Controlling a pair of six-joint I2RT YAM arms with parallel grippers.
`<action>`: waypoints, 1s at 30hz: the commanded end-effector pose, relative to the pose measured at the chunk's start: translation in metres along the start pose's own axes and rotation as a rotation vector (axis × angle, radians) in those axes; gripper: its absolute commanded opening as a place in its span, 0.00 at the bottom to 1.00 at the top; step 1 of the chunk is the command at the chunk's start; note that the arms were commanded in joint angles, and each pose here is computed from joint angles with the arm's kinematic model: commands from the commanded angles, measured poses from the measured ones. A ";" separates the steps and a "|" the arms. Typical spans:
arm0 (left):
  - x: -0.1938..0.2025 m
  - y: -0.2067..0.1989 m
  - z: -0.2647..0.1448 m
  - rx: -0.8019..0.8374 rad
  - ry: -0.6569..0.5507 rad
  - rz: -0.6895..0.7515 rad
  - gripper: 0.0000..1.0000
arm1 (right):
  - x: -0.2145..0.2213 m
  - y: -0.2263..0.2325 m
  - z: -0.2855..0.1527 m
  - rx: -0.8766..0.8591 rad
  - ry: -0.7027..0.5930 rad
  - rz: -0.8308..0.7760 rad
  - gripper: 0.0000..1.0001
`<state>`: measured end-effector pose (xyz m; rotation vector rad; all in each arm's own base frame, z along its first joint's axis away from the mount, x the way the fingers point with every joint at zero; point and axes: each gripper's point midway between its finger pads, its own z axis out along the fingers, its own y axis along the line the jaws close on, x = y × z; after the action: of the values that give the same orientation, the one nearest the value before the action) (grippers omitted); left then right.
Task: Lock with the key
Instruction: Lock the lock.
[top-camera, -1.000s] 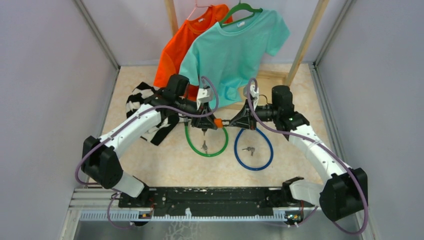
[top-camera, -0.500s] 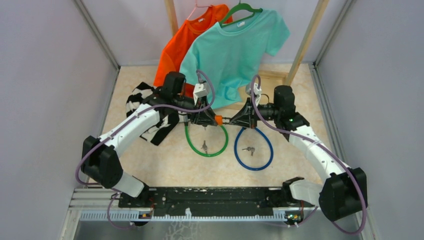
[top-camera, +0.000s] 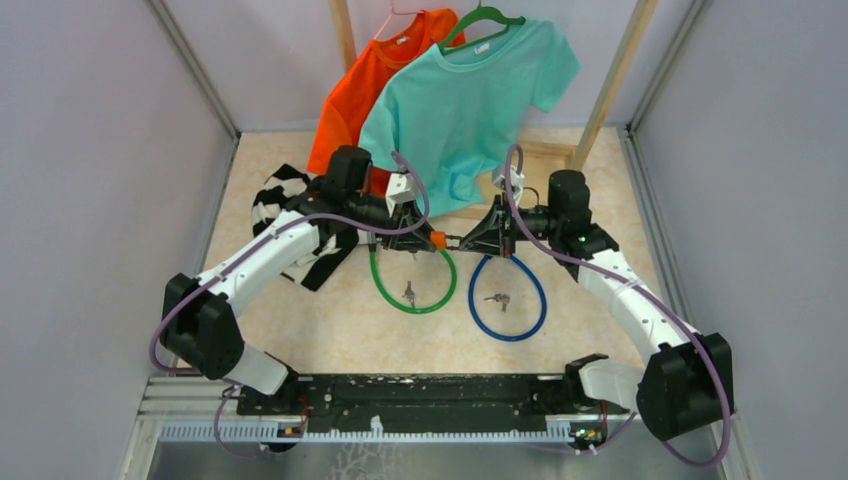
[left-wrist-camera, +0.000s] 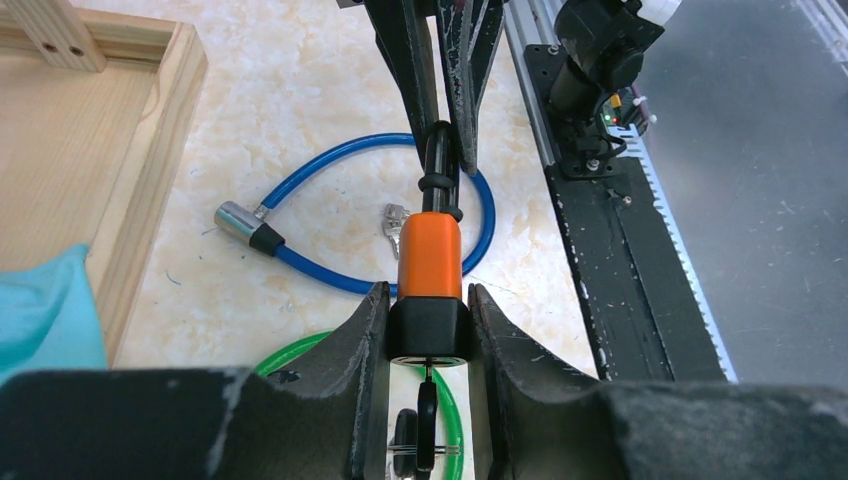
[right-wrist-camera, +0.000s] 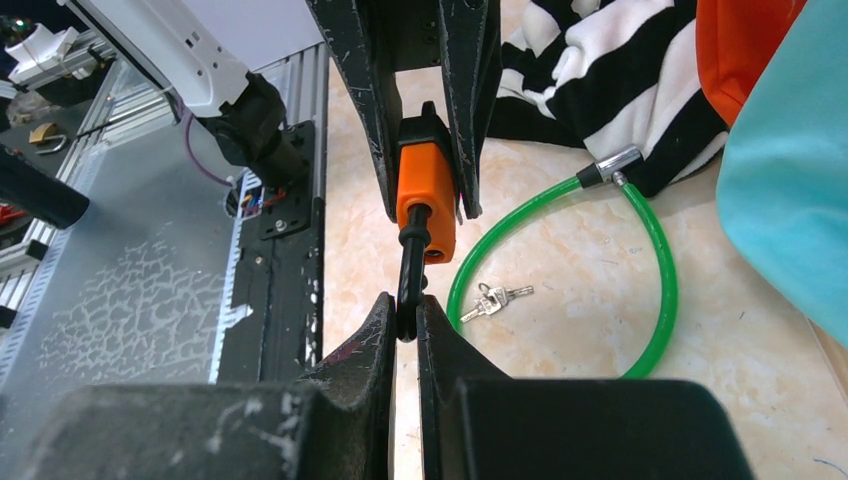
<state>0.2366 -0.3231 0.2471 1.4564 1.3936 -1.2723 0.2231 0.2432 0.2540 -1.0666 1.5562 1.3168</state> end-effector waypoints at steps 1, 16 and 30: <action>-0.024 0.012 -0.001 -0.045 -0.031 0.184 0.00 | -0.010 0.019 0.002 -0.103 -0.004 -0.036 0.00; -0.024 -0.003 0.013 0.021 -0.048 0.114 0.00 | -0.006 0.012 0.017 -0.084 0.036 -0.106 0.00; -0.018 0.009 0.023 -0.020 -0.054 0.115 0.00 | -0.009 0.014 0.029 -0.109 0.008 -0.057 0.00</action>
<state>0.2407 -0.3236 0.2273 1.3965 1.5204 -1.2631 0.2376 0.2495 0.2383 -1.0708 1.6233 1.2797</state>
